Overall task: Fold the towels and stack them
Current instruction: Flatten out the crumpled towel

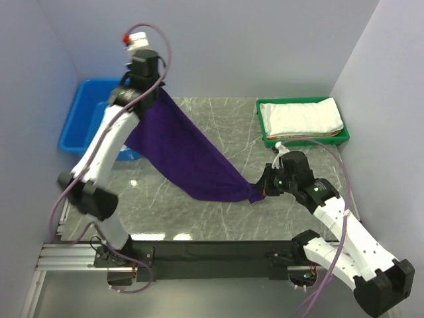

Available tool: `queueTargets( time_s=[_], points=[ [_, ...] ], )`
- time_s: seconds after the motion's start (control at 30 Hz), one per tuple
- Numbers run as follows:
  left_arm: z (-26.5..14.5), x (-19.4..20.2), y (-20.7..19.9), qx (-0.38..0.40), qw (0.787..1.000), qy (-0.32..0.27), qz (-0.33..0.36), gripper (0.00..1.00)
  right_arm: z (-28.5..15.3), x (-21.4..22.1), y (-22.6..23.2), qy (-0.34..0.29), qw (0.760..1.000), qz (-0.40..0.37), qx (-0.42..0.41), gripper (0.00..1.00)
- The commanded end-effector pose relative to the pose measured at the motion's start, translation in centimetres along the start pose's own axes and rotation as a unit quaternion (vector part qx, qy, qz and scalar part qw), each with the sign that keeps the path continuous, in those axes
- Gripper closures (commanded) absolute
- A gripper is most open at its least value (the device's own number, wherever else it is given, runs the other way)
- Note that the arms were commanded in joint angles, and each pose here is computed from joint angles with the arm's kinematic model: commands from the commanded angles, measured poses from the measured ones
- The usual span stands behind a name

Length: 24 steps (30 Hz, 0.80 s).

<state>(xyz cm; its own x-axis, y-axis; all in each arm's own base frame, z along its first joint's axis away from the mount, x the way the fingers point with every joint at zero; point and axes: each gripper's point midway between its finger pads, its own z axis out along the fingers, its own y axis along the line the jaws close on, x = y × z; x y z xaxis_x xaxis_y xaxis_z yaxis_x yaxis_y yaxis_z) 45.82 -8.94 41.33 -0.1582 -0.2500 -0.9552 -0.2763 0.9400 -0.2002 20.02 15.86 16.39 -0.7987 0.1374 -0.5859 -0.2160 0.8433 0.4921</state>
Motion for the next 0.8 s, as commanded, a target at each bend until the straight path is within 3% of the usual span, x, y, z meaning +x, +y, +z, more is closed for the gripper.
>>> queueTargets(
  time_s=[0.0,0.27,0.4,0.43,0.53,0.63,0.77],
  points=[
    [5.0,3.6,-4.5,0.048,0.998,0.032,0.029,0.98,0.4,2.1,-0.6,0.042,0.999,0.020,0.002,0.98],
    [13.5,12.6,-12.2,0.086,0.994,0.046,0.041,0.96,3.3,-0.3,-5.1,0.004,0.993,0.073,0.093,0.96],
    [16.7,16.5,-13.8,0.097,0.994,0.043,0.035,0.85,4.1,-2.0,-8.5,-0.033,0.982,0.125,0.136,0.88],
    [17.0,16.1,-14.5,0.109,0.993,0.031,0.024,0.59,4.2,-2.8,-9.3,-0.051,0.979,0.135,0.146,0.86],
    [17.1,16.7,-16.0,0.143,0.989,0.036,0.008,0.26,3.6,-4.2,-11.2,-0.087,0.966,0.144,0.196,0.65],
    [16.0,15.5,-16.0,0.149,0.988,0.035,-0.001,0.12,2.1,-6.0,-11.7,-0.123,0.960,0.116,0.224,0.48],
    [12.4,10.8,-14.3,0.149,0.988,0.022,-0.016,0.07,1.0,-6.9,-10.4,-0.136,0.964,0.061,0.218,0.38]
  ],
)
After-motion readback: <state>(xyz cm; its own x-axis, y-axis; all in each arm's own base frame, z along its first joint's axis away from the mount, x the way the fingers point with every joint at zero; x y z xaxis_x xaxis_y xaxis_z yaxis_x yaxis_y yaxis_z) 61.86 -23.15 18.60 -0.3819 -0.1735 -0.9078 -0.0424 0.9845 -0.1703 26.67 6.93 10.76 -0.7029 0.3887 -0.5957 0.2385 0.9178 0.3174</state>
